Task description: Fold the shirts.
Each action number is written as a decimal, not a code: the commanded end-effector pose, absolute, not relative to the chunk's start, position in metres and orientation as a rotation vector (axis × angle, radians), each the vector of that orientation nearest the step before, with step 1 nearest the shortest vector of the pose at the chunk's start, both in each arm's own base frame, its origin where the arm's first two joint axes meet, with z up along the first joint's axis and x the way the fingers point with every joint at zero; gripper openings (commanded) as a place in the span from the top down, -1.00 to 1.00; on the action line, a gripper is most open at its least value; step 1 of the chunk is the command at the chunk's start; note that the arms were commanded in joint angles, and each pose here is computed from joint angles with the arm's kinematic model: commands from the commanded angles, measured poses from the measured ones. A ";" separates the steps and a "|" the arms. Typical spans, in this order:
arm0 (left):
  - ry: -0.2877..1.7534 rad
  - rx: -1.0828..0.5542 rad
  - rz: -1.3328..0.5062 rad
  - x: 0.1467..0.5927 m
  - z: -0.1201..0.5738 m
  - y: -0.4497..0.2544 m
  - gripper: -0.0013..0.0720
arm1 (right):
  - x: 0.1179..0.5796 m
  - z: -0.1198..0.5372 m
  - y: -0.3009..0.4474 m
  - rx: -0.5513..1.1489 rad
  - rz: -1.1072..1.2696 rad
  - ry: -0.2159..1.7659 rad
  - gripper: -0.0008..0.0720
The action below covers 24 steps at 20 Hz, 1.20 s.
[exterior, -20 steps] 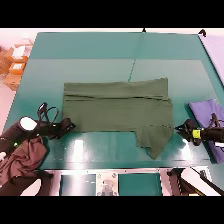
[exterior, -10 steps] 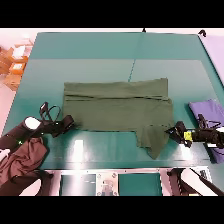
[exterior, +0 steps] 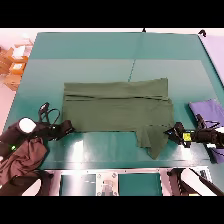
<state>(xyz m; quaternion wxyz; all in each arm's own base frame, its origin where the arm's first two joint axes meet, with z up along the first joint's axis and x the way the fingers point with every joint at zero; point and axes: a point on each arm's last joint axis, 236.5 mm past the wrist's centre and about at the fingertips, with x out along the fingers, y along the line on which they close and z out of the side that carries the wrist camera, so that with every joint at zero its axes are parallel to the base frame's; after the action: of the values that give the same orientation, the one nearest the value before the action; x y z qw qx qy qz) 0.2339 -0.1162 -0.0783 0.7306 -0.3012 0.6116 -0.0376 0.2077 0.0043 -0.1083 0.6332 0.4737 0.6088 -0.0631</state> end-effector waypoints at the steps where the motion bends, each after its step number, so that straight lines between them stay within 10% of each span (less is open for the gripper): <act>1: 1.333 -0.666 0.004 0.221 -0.064 -0.101 -0.08 | 0.217 -0.107 0.002 1.101 -0.154 1.349 0.17; 15: 1.057 -0.997 0.096 0.249 -0.102 -0.130 -0.08 | 0.222 -0.105 0.010 1.092 -0.125 1.349 0.16; 17: 1.039 -0.995 0.120 0.255 -0.108 -0.125 -0.07 | 0.219 -0.104 0.014 1.095 -0.111 1.364 -0.13; 18: 1.029 -0.982 0.116 0.257 -0.107 -0.123 0.01 | 0.217 -0.103 0.016 1.099 -0.103 1.375 -0.26; 20: 1.012 -0.979 0.113 0.260 -0.105 -0.122 0.89 | 0.213 -0.103 0.017 1.090 -0.096 1.394 -0.26; 24: 1.021 -0.971 0.108 0.258 -0.106 -0.123 0.89 | 0.199 -0.105 0.028 1.075 -0.074 1.467 -0.25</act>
<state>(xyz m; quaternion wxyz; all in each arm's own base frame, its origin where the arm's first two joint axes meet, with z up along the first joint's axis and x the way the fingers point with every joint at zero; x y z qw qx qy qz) 0.2560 -0.1245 -0.1059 0.7563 -0.4486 0.4736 0.0499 0.2102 0.0197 -0.1040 0.6297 0.4724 0.6155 -0.0396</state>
